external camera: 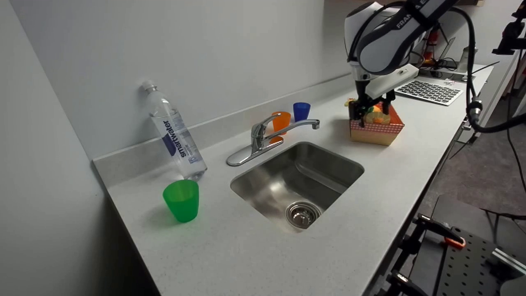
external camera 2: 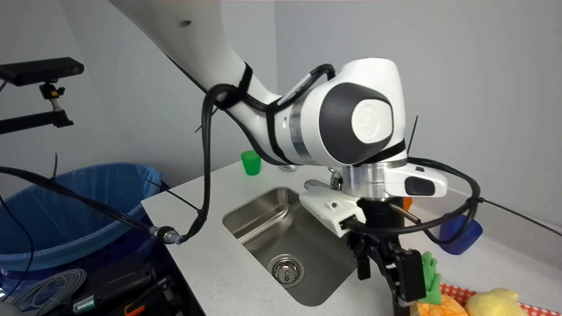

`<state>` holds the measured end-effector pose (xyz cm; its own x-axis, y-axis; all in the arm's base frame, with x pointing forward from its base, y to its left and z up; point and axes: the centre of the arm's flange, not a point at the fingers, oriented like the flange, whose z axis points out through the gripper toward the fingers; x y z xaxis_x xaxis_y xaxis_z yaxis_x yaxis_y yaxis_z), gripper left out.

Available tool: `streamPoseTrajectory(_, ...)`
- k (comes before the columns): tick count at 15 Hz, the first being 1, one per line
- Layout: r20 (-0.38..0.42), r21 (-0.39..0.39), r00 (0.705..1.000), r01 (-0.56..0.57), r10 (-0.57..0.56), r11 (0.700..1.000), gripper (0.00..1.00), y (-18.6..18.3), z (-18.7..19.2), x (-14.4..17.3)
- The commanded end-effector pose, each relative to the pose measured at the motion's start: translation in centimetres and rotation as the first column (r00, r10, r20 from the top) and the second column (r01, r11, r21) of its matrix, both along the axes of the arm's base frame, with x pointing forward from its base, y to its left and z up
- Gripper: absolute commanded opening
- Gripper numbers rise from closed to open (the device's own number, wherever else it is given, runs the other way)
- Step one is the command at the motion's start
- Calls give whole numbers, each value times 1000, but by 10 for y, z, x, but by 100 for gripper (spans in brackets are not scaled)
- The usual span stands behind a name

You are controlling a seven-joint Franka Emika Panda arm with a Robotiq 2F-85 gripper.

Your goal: Pick up the box and put it in the sink

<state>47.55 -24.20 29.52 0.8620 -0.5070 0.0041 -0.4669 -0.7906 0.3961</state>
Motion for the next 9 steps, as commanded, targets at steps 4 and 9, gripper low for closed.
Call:
streamPoseTrajectory(4,-57,-20,998,-7,5,1000,100,-55,-16,30)
streamPoseTrajectory(9,-98,-6,993,-66,65,998,100,-57,-34,34)
